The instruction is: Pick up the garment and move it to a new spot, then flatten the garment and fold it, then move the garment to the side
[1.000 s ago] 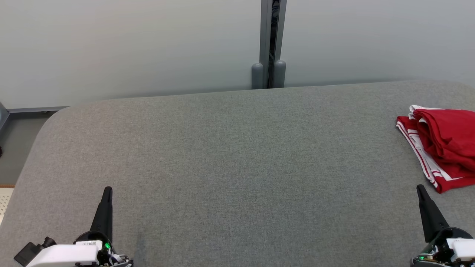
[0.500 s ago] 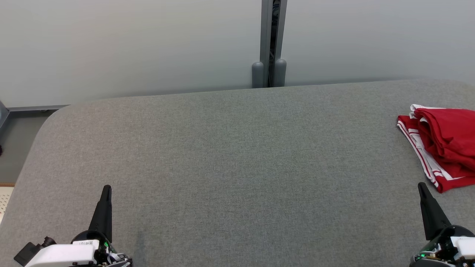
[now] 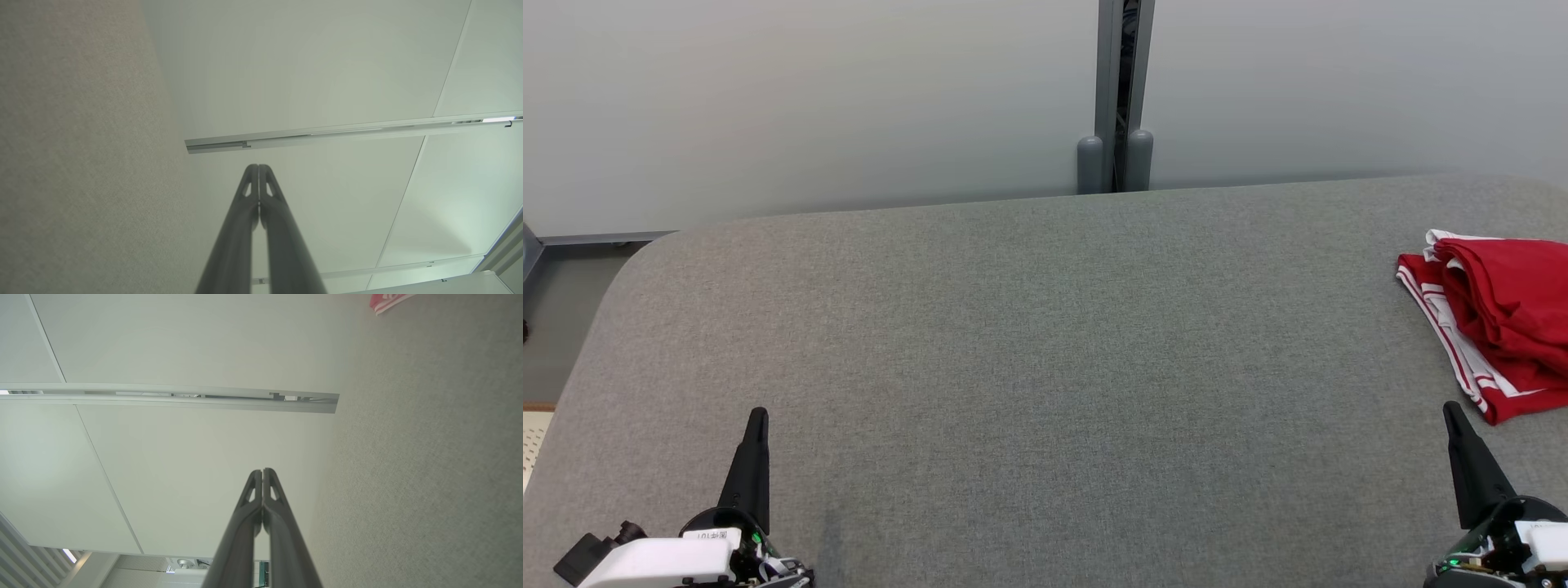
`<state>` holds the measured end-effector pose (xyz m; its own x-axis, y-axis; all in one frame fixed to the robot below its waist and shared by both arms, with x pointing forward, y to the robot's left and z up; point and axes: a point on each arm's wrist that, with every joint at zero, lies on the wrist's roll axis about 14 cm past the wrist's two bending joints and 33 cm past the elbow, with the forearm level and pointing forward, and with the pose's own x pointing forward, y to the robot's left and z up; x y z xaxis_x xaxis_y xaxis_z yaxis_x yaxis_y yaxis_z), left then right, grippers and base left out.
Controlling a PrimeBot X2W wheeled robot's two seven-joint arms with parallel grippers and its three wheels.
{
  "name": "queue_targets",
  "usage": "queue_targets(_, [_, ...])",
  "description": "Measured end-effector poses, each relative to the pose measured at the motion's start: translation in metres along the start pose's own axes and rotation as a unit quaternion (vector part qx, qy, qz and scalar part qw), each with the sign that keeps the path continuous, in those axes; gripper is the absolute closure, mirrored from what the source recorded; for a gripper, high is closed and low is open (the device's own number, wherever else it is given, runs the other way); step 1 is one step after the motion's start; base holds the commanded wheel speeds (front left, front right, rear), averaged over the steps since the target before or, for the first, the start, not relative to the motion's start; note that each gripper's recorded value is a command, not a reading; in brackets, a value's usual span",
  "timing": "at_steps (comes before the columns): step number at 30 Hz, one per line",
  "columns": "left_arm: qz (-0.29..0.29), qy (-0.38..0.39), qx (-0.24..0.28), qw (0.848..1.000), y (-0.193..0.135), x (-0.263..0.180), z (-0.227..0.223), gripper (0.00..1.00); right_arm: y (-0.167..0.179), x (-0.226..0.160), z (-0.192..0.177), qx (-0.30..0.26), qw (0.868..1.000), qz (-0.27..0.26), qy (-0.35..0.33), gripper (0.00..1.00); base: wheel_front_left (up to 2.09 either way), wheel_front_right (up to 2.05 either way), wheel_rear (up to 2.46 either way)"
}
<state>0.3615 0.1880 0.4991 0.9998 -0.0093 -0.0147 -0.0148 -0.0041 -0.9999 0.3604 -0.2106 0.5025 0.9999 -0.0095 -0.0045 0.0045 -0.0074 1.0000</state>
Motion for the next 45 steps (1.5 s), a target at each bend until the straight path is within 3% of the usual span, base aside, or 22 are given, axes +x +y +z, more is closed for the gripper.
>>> queue_targets(45, [0.000,0.000,0.000,1.000,-0.0001,0.0000,0.0000,1.00,-0.0001,-0.0001,0.0000,-0.001,1.000,0.000,0.001,1.00,0.00,0.00,0.00])
